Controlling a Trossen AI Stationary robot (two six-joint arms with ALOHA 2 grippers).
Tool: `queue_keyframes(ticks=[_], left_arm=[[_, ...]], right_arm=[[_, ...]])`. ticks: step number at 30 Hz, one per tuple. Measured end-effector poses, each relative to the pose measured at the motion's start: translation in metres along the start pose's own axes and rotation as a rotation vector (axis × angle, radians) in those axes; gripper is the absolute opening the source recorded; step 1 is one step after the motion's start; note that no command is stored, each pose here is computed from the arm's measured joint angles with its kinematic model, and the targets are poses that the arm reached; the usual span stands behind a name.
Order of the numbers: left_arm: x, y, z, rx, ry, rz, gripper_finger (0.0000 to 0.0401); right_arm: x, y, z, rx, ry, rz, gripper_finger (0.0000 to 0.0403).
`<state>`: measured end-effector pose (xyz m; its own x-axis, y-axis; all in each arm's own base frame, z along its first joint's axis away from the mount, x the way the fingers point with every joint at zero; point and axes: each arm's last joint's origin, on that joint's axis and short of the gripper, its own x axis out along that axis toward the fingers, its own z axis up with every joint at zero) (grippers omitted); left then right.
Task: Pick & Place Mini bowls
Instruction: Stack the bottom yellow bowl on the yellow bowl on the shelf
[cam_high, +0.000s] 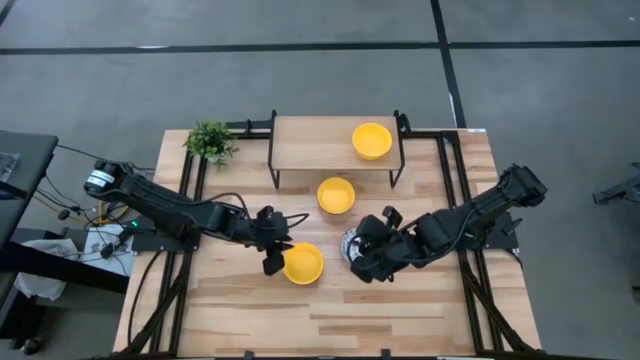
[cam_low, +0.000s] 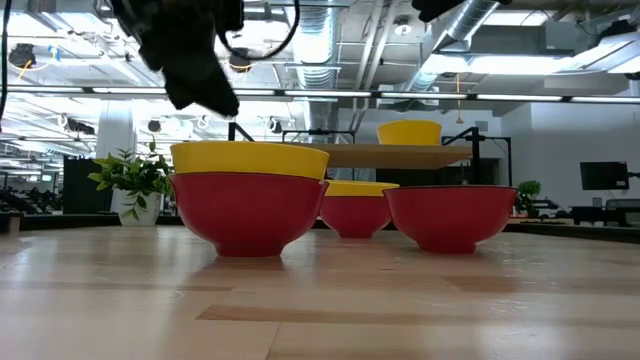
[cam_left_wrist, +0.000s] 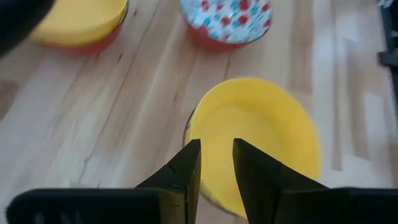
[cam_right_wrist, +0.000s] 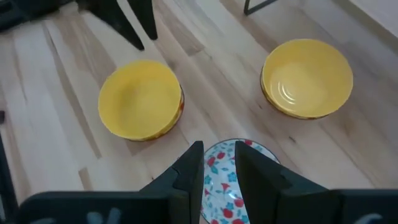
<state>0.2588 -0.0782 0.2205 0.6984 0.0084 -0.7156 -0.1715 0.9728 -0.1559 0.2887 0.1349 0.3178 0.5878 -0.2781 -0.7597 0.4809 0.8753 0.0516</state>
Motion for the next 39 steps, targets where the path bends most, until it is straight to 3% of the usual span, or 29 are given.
queue_keyframes(ticks=[16,28,39], left_arm=[[0.023,-0.001,-0.011,-0.127,0.069,0.037,0.0092],[0.025,-0.001,-0.01,-0.242,0.083,0.014,0.0092],[0.025,0.001,-0.01,-0.215,0.081,0.018,0.0092]], right_arm=[[-0.002,0.002,-0.001,0.05,0.013,0.027,0.0082],[-0.002,0.002,-0.002,0.074,0.035,0.044,0.0082],[-0.003,0.004,-0.002,0.076,0.03,0.059,0.0082]])
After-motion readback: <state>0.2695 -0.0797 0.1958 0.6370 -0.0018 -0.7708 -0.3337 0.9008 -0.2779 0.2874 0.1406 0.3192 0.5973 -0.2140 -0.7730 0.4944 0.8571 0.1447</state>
